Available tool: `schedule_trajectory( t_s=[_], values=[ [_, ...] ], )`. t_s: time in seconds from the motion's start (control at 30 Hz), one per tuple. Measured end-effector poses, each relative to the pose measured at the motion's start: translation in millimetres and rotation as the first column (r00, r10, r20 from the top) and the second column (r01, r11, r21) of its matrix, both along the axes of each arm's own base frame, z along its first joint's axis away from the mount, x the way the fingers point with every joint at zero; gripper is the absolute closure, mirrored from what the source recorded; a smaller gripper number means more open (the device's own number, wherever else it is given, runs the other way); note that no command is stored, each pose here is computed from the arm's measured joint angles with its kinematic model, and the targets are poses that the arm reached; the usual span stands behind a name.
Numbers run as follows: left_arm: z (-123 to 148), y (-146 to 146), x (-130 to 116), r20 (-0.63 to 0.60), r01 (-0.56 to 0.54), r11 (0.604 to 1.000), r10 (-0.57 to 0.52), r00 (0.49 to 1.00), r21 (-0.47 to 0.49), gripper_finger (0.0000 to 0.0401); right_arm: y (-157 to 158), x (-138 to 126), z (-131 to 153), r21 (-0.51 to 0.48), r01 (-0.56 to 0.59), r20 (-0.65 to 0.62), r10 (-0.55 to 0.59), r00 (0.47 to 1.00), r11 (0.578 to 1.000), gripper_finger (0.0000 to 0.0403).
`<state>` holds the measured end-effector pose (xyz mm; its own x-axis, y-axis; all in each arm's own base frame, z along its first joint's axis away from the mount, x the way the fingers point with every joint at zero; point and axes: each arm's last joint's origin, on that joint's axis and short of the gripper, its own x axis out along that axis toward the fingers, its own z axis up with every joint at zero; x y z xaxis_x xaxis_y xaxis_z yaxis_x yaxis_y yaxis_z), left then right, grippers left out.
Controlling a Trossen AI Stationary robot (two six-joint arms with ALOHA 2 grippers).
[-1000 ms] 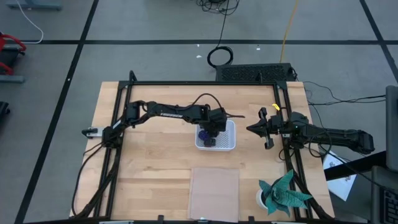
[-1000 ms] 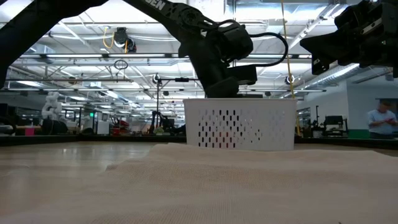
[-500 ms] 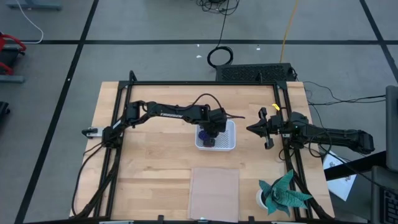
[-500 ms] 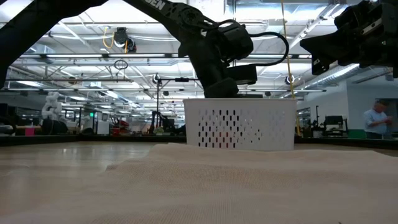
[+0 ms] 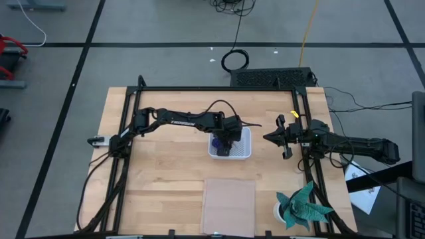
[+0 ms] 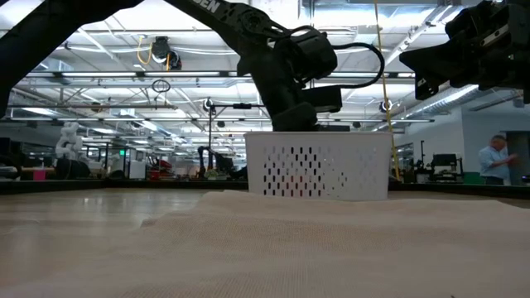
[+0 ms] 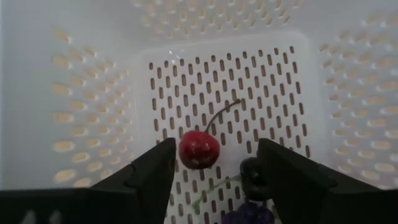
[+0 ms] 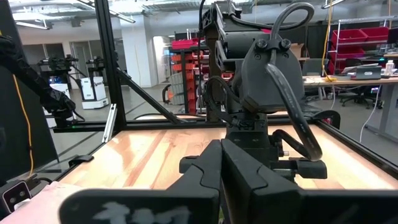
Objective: Pick and placing Produce into tupperware
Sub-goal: Return to Home Position
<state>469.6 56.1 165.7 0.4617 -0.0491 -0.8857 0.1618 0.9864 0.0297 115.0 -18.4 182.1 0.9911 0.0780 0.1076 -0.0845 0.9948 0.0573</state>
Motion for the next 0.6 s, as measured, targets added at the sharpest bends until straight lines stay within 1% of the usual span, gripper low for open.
schedule_trajectory(
  t_s=[0.17,0.43,0.53,0.6],
  values=[
    [4,0,0,-0.011,-0.003,1.0,0.003,1.0,0.0,0.0175,0,0,0,0.0,0.0,0.0,0.0,1.0,1.0,0.0403],
    [26,-1,7,0.025,-0.006,1.0,0.006,1.0,0.002,0.0204,0,0,0,0.0,0.0,0.0,0.0,1.0,1.0,0.0403],
    [30,0,9,0.038,-0.027,0.999,0.027,0.999,0.019,0.023,0,0,0,0.0,0.0,0.0,0.0,1.0,1.0,0.0403],
    [29,1,8,0.034,-0.034,0.999,0.033,0.999,0.031,0.0261,0,0,0,0.0,0.0,0.0,0.0,1.0,1.0,0.0403]
  ],
)
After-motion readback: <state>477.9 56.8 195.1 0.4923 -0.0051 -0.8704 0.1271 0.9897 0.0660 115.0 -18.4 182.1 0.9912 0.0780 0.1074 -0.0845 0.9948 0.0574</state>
